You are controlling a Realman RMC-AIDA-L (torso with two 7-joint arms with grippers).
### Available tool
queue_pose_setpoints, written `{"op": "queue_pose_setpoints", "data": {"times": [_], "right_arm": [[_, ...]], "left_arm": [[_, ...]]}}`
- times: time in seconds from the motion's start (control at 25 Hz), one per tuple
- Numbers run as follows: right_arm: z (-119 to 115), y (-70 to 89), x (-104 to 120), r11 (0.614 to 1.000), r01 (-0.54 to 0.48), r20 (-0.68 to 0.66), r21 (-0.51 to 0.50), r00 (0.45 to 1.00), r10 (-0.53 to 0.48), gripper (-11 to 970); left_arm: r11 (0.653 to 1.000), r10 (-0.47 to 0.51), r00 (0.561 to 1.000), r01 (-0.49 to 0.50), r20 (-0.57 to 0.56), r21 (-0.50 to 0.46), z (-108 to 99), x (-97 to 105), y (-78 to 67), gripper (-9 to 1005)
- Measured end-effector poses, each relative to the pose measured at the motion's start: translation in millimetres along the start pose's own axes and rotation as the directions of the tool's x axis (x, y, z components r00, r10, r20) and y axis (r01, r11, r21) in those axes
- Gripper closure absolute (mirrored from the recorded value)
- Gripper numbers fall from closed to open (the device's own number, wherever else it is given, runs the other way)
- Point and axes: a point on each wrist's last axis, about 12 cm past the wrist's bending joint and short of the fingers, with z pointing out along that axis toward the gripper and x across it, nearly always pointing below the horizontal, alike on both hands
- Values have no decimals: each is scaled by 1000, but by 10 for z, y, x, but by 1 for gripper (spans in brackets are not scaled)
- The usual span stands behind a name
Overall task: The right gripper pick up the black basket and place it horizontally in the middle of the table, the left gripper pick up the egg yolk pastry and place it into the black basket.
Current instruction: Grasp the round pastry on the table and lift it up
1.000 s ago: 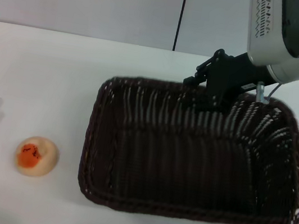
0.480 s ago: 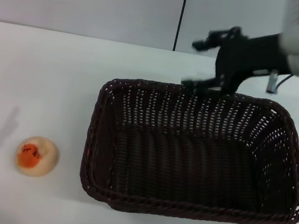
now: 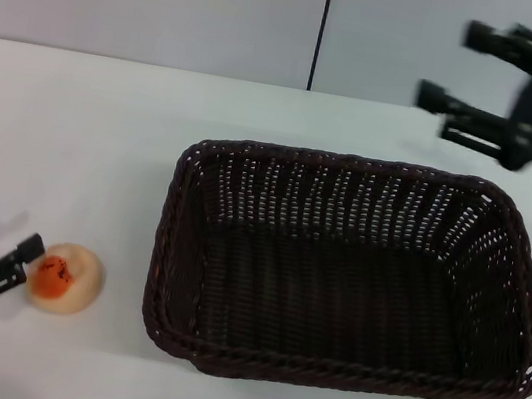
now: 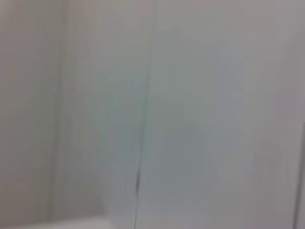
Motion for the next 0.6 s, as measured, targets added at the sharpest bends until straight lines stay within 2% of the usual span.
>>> {"op": "queue_pose_setpoints", "data": {"times": [0.16, 0.36, 0.48, 0.6], "right_arm": [[-269, 121, 251, 992, -75, 133, 98, 989, 62, 173], [-464, 200, 456, 971, -159, 267, 180, 958, 107, 173], [-603, 217, 553, 942, -215, 376, 256, 920, 108, 174], [-768, 226, 627, 899, -270, 480, 346, 874, 78, 174]], "left_arm": [[999, 22, 997, -20, -72, 32, 22, 45, 11, 235], [998, 34, 992, -27, -123, 62, 69, 104, -16, 245], [996, 39, 989, -28, -145, 80, 92, 133, -39, 251], [994, 45, 984, -27, -174, 107, 120, 162, -59, 256]]}}
